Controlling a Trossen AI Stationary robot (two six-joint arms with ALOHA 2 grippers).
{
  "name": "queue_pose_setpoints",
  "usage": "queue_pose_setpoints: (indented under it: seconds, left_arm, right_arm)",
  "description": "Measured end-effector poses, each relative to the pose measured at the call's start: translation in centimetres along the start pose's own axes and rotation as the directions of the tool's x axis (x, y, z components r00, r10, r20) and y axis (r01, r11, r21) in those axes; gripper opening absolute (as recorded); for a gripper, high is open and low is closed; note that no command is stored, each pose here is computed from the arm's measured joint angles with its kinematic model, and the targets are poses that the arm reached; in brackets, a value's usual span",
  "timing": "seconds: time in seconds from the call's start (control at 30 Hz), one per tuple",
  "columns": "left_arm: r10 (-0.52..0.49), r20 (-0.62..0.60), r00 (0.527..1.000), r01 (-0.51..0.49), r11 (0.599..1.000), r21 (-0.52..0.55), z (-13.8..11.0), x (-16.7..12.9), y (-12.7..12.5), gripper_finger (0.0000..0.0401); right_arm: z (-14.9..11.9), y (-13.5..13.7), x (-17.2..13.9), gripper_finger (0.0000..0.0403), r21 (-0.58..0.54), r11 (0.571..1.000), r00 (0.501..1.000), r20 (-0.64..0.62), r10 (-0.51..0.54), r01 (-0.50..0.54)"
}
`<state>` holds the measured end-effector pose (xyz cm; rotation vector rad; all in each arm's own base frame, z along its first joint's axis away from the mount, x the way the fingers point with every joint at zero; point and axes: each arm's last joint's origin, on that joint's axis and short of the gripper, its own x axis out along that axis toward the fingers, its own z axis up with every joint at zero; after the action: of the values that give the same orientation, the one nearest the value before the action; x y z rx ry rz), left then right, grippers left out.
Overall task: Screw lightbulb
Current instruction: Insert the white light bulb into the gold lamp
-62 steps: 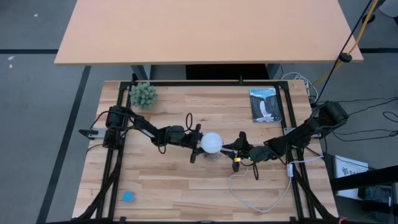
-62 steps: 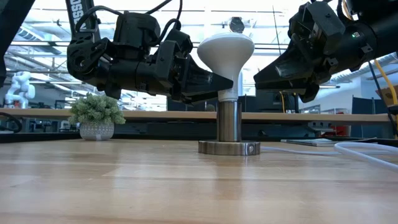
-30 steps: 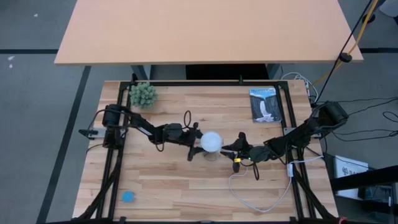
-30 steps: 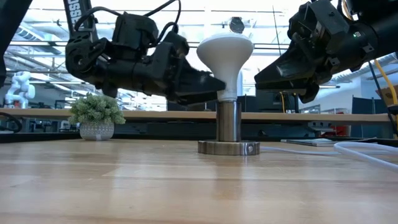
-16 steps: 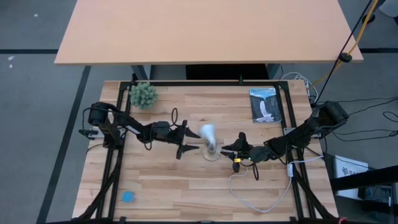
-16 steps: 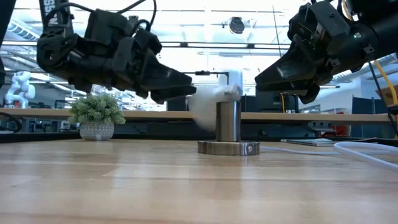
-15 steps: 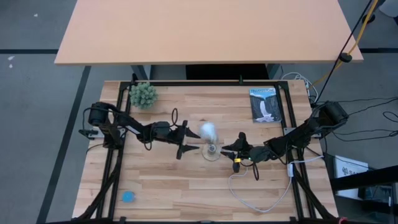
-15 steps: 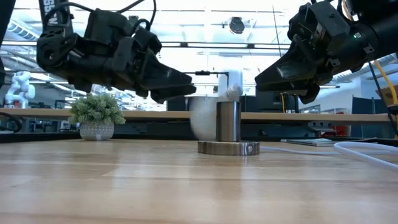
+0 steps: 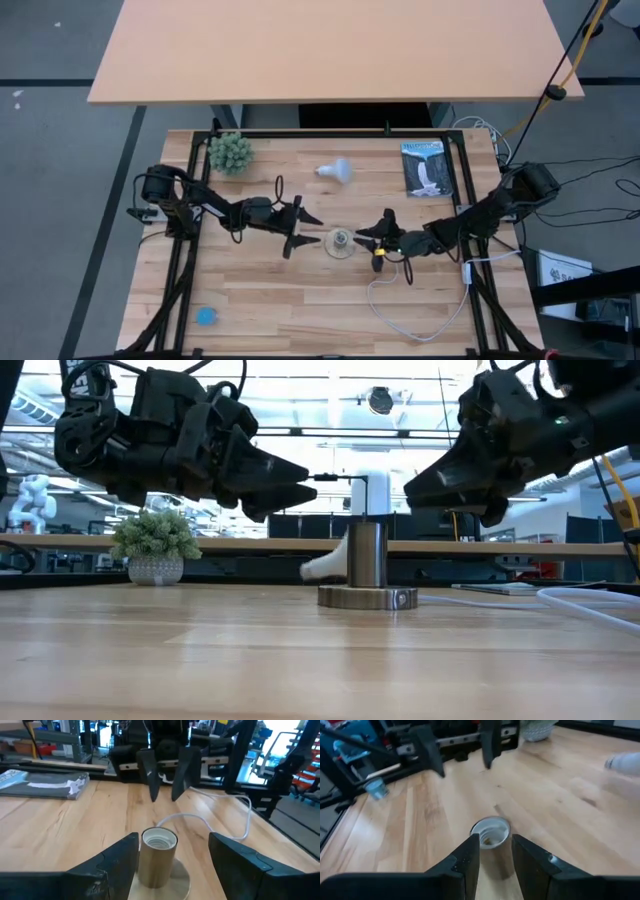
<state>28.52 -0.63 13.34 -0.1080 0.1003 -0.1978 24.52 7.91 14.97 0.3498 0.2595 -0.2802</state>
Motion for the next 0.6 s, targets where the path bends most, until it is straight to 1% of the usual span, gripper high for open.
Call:
queue_pose_setpoints:
  seconds: [0.13,0.27,0.33,0.43,0.5,0.6]
  left_arm:
    - [0.012,-0.009,1.0,-0.012,1.0,0.008,-0.1,-0.1,0.3,0.0245]
    - [0.017,-0.041,0.999,-0.017,1.0,-0.002,-0.4,-0.1,0.3,0.0245]
    - [0.012,-0.025,1.0,-0.013,0.999,-0.035,-0.2,0.0,0.3,0.0245]
    - [0.007,0.005,1.0,-0.006,0.994,-0.112,0.2,0.2,0.2,0.0245]
    - [0.004,0.032,0.999,0.0,0.992,-0.125,0.7,0.4,0.2,0.0245]
    - [0.008,-0.005,1.0,-0.008,0.991,-0.133,0.3,0.5,0.2,0.0245]
  right_arm:
    - [1.1,-0.1,0.7,0.0107,0.007,1.0,0.999,0.031,-0.018,0.018]
    - [2.4,0.0,1.4,0.0107,-0.036,0.999,0.997,0.067,-0.031,0.033]
    - [3.0,0.0,1.7,0.0107,-0.052,0.998,0.996,0.083,-0.036,0.04]
    - [3.3,-0.3,1.9,0.0107,-0.05,0.997,0.995,0.089,-0.051,0.056]
    - [3.4,-0.6,2.1,0.0107,-0.042,0.997,0.994,0.087,-0.064,0.068]
    - [3.4,-0.9,2.2,0.0107,-0.02,0.997,0.994,0.085,-0.075,0.077]
